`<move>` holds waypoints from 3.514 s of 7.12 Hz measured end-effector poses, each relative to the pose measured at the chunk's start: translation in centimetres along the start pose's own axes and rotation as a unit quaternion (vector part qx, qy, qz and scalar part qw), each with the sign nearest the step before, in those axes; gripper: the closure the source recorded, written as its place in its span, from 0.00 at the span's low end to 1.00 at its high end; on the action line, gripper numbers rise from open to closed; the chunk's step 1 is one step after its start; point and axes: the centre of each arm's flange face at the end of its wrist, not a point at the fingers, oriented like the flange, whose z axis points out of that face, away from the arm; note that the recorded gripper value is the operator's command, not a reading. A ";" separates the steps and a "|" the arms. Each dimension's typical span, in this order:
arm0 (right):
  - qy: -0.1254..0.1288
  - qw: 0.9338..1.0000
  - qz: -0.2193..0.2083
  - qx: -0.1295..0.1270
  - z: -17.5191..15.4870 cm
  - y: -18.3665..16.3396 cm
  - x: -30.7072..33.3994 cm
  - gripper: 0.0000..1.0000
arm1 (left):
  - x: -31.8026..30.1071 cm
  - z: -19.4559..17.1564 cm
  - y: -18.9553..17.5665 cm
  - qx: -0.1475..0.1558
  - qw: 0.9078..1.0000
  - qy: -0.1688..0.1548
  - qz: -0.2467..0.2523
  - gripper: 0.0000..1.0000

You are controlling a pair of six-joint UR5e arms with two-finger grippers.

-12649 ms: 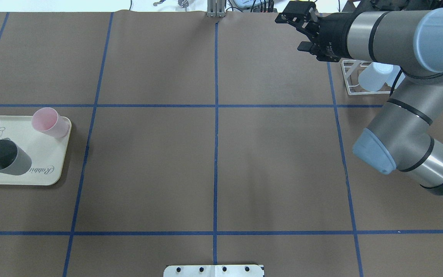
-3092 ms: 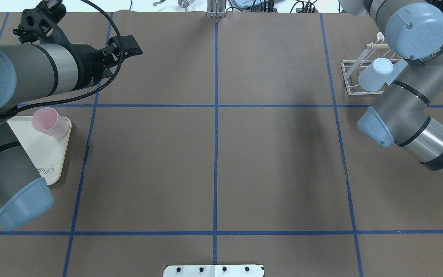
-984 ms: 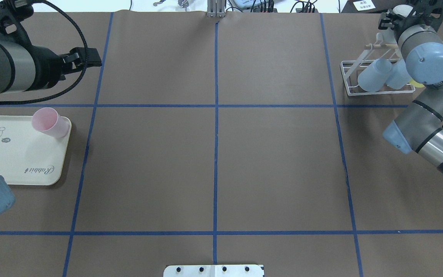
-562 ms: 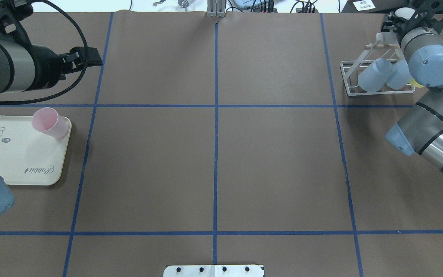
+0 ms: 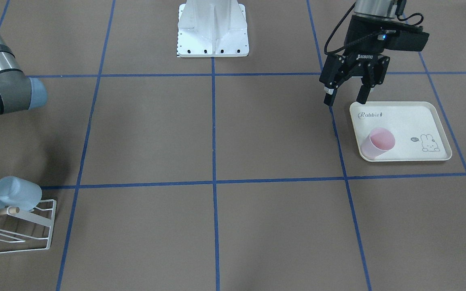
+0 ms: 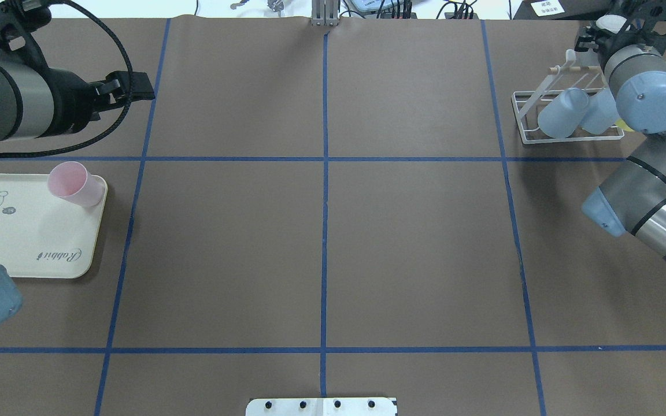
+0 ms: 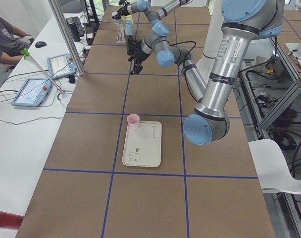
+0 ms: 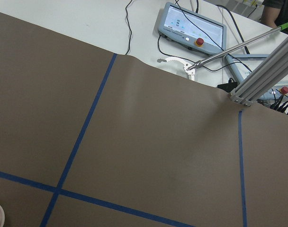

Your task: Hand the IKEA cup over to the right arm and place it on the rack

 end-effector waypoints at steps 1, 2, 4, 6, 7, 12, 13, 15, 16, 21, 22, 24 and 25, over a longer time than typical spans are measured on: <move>0.001 1.000 -0.001 -0.002 0.2 0.3 0.0 1.00 | 0.1 0.0 0.0 0.000 1.000 0.001 0.000 0.00; 0.001 1.000 -0.001 -0.003 0.2 0.4 -0.1 1.00 | 0.1 0.0 0.0 0.000 1.000 0.001 0.000 0.00; -0.002 1.000 0.000 -0.004 0.1 0.5 -0.6 1.00 | 0.1 0.0 -0.1 0.001 1.000 0.001 0.000 0.00; -0.003 1.000 0.000 -0.005 0.1 0.8 -0.6 1.00 | 0.1 0.0 0.0 0.000 1.000 0.001 0.000 0.00; -0.002 1.000 -0.001 -0.006 0.1 1.0 -0.4 1.00 | 0.1 -0.1 0.0 -0.001 1.000 0.001 0.000 0.00; 0.012 1.000 -0.003 -0.012 0.7 1.1 2.3 1.00 | 0.6 -0.2 0.1 -0.001 1.000 0.007 -0.001 0.00; 0.015 1.000 -0.002 -0.011 0.8 0.9 2.7 0.60 | 0.6 -0.3 0.1 -0.001 1.000 0.007 -0.002 0.00; 0.018 1.000 -0.001 -0.010 0.9 0.6 3.1 0.00 | 0.7 -0.3 0.2 -0.002 1.000 0.008 -0.003 0.00; 0.019 1.000 -0.001 -0.010 1.0 0.6 3.1 0.00 | 0.7 -0.3 0.2 -0.002 1.000 0.008 -0.003 0.00; 0.010 1.000 0.007 -0.010 0.7 -0.3 2.9 0.00 | 0.7 -0.3 0.2 -0.005 1.000 0.009 -0.001 0.00; -0.002 1.000 0.016 -0.015 0.3 -1.5 2.8 0.00 | 0.7 -0.3 0.2 -0.012 1.000 0.009 0.000 0.00; -0.044 0.998 0.039 -0.032 -1.3 -4.8 2.6 0.00 | 0.2 -0.4 -0.4 -0.020 1.000 0.004 0.010 0.00; -0.068 0.996 0.050 -0.039 -2.4 -6.5 2.2 0.00 | -0.3 -0.4 -1.1 -0.023 1.000 -0.004 0.019 0.00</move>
